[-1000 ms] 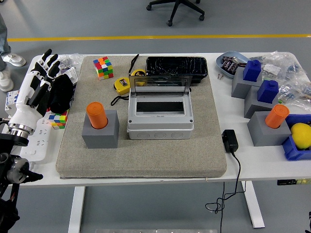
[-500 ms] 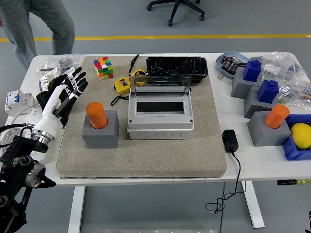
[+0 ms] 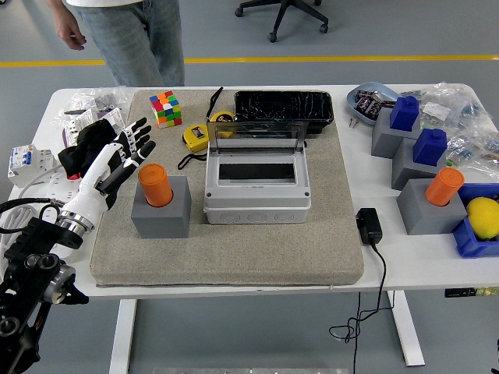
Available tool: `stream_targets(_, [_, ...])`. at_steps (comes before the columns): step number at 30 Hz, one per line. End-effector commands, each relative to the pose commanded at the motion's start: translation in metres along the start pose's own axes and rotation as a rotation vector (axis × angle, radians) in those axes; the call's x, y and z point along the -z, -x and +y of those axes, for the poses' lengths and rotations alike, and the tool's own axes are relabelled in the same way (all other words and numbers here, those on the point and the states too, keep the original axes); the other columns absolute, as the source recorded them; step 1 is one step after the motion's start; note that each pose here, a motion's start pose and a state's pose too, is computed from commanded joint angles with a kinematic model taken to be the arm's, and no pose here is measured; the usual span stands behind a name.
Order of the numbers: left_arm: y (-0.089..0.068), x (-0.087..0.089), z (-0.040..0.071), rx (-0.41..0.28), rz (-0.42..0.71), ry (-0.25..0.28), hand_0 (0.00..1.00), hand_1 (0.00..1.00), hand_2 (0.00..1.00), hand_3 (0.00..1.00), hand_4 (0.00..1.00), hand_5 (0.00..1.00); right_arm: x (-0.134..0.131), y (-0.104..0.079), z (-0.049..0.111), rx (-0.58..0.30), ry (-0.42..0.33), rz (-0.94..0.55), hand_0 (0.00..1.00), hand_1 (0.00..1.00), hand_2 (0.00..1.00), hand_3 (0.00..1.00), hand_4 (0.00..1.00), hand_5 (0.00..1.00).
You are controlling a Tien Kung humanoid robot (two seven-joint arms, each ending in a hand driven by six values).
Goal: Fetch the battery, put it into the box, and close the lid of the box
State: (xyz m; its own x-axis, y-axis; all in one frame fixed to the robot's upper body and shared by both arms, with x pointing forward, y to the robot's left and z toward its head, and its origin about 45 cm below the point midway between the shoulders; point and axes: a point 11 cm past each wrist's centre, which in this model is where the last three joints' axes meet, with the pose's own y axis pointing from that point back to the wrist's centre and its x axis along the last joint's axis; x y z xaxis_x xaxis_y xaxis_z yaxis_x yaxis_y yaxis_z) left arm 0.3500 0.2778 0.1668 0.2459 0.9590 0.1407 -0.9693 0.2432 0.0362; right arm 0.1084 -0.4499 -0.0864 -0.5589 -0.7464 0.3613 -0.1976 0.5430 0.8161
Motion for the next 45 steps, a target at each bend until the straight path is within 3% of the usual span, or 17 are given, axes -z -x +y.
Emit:
stream_targets(12, [0.004,0.008,0.004,0.0,0.019,-0.005,0.903,0.998,0.998,0.998,0.998,0.699,0.0,0.0,0.0,-0.002,-0.002,0.001,0.835,0.825,0.773,0.806,0.998,0.998])
stream_targets(13, [0.004,0.008,0.004,-0.001,0.022,-0.003,0.855,0.985,0.998,0.998,0.998,0.698,0.001,0.0,0.0,-0.003,-0.001,0.001,0.835,0.825,0.773,0.806,0.998,0.998])
stream_targets(30, [0.014,0.009,0.002,0.015,0.022,0.014,0.843,0.958,0.996,0.998,0.998,0.665,0.002,0.0,0.0,-0.001,-0.003,-0.003,0.834,0.826,0.773,0.805,0.998,0.998])
stream_targets(31, [0.015,0.009,0.002,0.019,0.023,0.013,0.856,0.965,0.992,0.998,0.998,0.461,0.002,0.0,0.0,-0.001,-0.003,-0.003,0.833,0.825,0.773,0.805,0.998,0.998])
stream_targets(36, [0.021,0.009,0.001,0.042,0.026,0.012,0.856,0.965,0.992,0.998,0.998,0.461,0.003,0.0,0.0,-0.001,-0.003,-0.005,0.833,0.825,0.773,0.805,0.998,0.998])
stream_targets(37, [0.023,0.009,0.001,0.045,0.024,0.011,0.838,0.945,0.992,0.997,0.998,0.209,0.003,0.0,0.0,0.0,-0.003,-0.005,0.832,0.825,0.773,0.804,0.998,0.998])
stream_targets(42, [0.029,0.01,0.0,0.057,0.005,0.006,0.838,0.945,0.992,0.997,0.998,0.209,0.003,0.0,0.0,0.0,-0.003,-0.005,0.832,0.825,0.773,0.804,0.998,0.998])
stream_targets(43, [0.03,0.01,-0.001,0.058,0.003,0.005,0.808,0.922,0.96,0.966,0.998,0.115,0.003,0.0,0.0,0.0,-0.004,-0.005,0.832,0.826,0.773,0.805,0.998,0.998])
stream_targets(45, [0.031,0.011,-0.001,0.057,-0.006,0.003,0.808,0.922,0.96,0.966,0.998,0.115,0.003,0.001,0.0,0.0,-0.005,-0.005,0.832,0.826,0.773,0.805,0.998,0.998])
